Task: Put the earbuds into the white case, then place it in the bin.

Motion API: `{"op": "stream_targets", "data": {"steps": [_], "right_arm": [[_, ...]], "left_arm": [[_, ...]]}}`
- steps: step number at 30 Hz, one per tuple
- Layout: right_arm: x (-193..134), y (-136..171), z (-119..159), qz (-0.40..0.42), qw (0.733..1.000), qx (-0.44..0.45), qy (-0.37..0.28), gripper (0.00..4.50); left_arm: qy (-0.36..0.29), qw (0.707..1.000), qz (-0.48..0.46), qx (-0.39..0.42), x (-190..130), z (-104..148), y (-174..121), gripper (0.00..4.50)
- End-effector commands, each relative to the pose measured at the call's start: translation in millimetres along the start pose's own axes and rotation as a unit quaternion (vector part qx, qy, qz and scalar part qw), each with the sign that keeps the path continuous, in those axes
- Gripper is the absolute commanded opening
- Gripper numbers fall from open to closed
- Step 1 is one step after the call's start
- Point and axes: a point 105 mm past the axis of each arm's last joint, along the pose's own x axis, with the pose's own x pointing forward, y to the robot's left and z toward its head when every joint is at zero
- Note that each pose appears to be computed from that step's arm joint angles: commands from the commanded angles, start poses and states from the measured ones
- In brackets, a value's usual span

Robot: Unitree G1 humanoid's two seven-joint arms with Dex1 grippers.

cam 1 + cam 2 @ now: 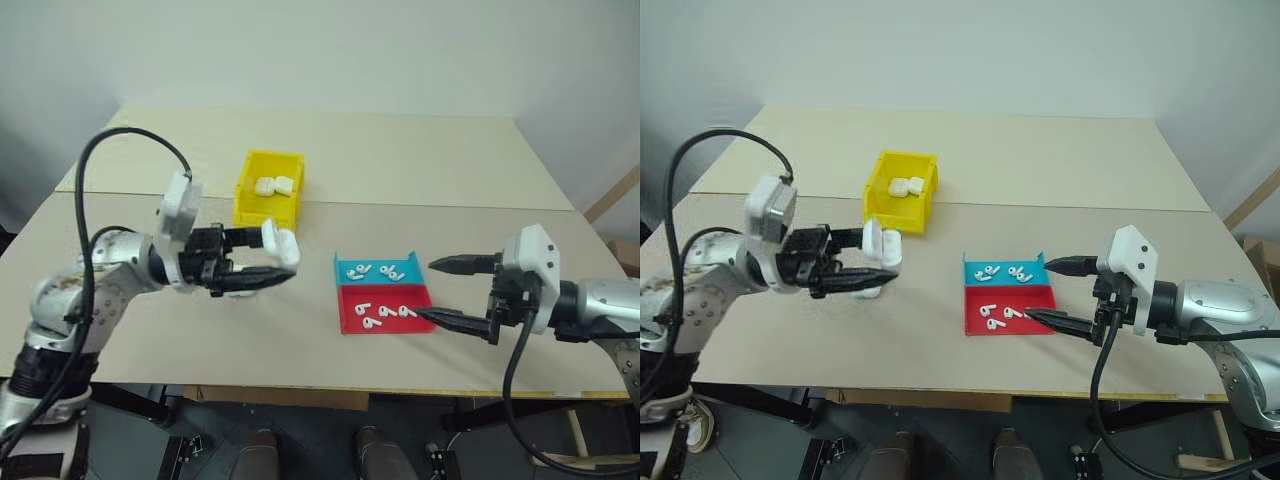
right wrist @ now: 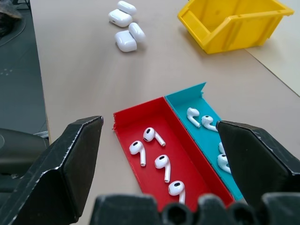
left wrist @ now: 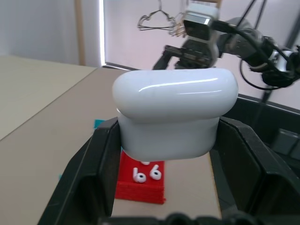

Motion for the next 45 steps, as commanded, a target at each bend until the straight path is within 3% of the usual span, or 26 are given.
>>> {"op": "stream_targets", "data": {"steps": [1, 9, 17, 21, 28, 36, 45], "right_arm": [[0, -1, 11, 0.006, 1.000, -0.024, -0.010, 4.50], [23, -6, 7, 0.006, 0.999, -0.027, 0.032, 4.50], [41, -4, 4, 0.072, 0.983, -0.049, 0.161, 4.50], [48, 6, 2, 0.130, 0.962, -0.080, 0.228, 4.50], [50, -13, -18, 0.097, 0.941, -0.082, 0.312, 2.15], [52, -22, -26, 0.084, 0.916, -0.126, 0.373, 2.15], [68, -33, -49, 0.075, 0.890, -0.106, 0.438, 2.15]], "left_arm": [[-0.013, 0.997, -0.066, 0.023, 0, 4, -9, 2.77], [0.006, 0.993, -0.100, 0.061, 7, -24, -22, 2.77], [-0.009, 0.996, -0.066, 0.058, 22, -22, -16, 2.77], [-0.007, 0.996, -0.071, 0.048, 26, -24, -17, 2.77], [-0.025, 0.998, -0.049, 0.009, 27, -19, -3, 2.77], [-0.025, 0.996, -0.080, 0.021, 42, -17, -4, 2.77], [-0.027, 0.994, -0.100, 0.030, 52, -15, -9, 2.77]]}}
